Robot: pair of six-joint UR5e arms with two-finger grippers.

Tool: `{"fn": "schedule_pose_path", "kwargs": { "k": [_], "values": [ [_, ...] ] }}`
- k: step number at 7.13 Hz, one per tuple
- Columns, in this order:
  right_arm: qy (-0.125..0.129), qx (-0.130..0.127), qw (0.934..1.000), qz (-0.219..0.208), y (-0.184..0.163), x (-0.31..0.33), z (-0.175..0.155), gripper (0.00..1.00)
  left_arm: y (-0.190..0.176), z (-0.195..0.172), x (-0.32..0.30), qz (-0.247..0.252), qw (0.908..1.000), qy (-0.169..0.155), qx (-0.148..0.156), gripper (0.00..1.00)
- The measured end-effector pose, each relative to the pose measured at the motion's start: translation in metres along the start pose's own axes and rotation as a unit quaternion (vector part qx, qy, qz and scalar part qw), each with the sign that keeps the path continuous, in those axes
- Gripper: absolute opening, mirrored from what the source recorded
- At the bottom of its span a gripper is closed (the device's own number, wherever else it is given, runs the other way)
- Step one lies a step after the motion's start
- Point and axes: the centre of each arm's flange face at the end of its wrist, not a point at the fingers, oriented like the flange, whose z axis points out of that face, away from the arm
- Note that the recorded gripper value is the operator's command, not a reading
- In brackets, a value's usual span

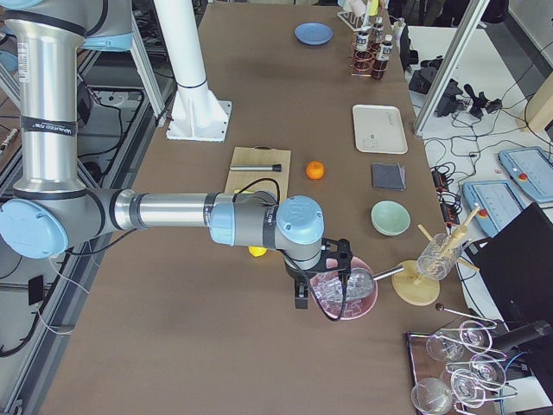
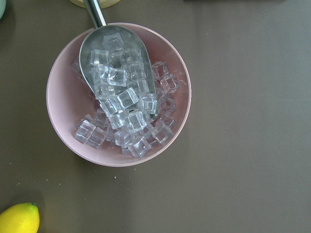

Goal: Pick orange to plate

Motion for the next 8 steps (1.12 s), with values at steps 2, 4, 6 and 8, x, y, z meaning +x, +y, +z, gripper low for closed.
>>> {"fn": "schedule_pose_path", "kwargs": {
  "k": [2,4,6,8],
  "values": [
    [0.0,0.0,1.0,0.0,-0.0001,-0.0003,0.0002,1.0,0.0001,0.0006,0.0,0.0,1.0,0.0,0.0,0.98],
    [0.0,0.0,1.0,0.0,-0.0002,0.0,0.0002,1.0,0.0012,0.0008,0.0001,0.0,1.0,0.0,-0.001,0.98],
    [-0.001,-0.001,1.0,0.001,-0.0004,0.0008,0.0009,1.0,0.0022,0.0015,-0.0004,0.0,1.0,0.001,-0.002,0.98],
    [-0.001,-0.001,1.0,0.001,-0.0005,0.0009,0.0011,1.0,0.0018,0.0019,-0.0008,0.0,1.0,0.001,-0.002,0.98]
  ]
}}
